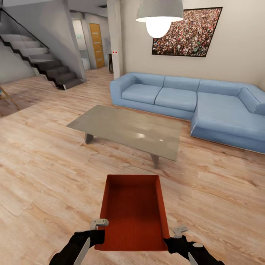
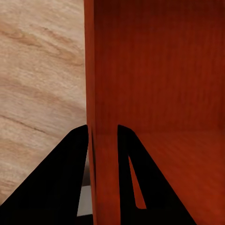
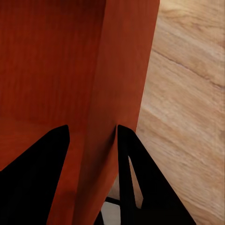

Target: Move the two storage containers from the living room to the garage. In the garage, place one container on the floor and stack the other container on top of it (either order is fine).

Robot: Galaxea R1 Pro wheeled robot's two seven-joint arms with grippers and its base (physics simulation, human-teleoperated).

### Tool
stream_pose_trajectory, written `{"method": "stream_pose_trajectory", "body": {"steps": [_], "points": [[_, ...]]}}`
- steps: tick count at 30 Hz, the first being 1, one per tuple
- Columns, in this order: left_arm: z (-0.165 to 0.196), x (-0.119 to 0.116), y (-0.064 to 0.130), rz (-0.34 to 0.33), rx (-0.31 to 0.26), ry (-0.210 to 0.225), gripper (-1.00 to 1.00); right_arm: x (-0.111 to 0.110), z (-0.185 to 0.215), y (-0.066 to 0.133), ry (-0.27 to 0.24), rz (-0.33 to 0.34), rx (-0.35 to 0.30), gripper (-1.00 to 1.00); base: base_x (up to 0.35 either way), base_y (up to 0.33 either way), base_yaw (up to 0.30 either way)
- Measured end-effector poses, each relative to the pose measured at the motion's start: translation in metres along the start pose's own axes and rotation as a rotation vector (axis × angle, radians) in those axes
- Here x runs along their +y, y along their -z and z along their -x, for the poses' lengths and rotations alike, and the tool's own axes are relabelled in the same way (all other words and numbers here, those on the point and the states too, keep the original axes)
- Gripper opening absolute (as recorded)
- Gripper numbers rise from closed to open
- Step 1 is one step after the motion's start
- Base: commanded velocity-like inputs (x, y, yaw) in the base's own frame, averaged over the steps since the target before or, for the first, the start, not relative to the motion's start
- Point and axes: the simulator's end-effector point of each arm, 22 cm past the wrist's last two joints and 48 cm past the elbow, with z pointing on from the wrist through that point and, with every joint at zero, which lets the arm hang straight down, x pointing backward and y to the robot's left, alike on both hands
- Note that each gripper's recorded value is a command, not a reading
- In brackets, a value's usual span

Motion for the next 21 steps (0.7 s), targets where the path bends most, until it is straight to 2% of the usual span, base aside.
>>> {"method": "stream_pose_trajectory", "body": {"steps": [21], "points": [[0.012, -0.004, 0.031, -0.001, -0.027, -0.002, -1.00, 0.008, 0.017, 0.028, 0.008, -0.002, -0.026, -1.00, 0.000, 0.000, 0.173]]}}
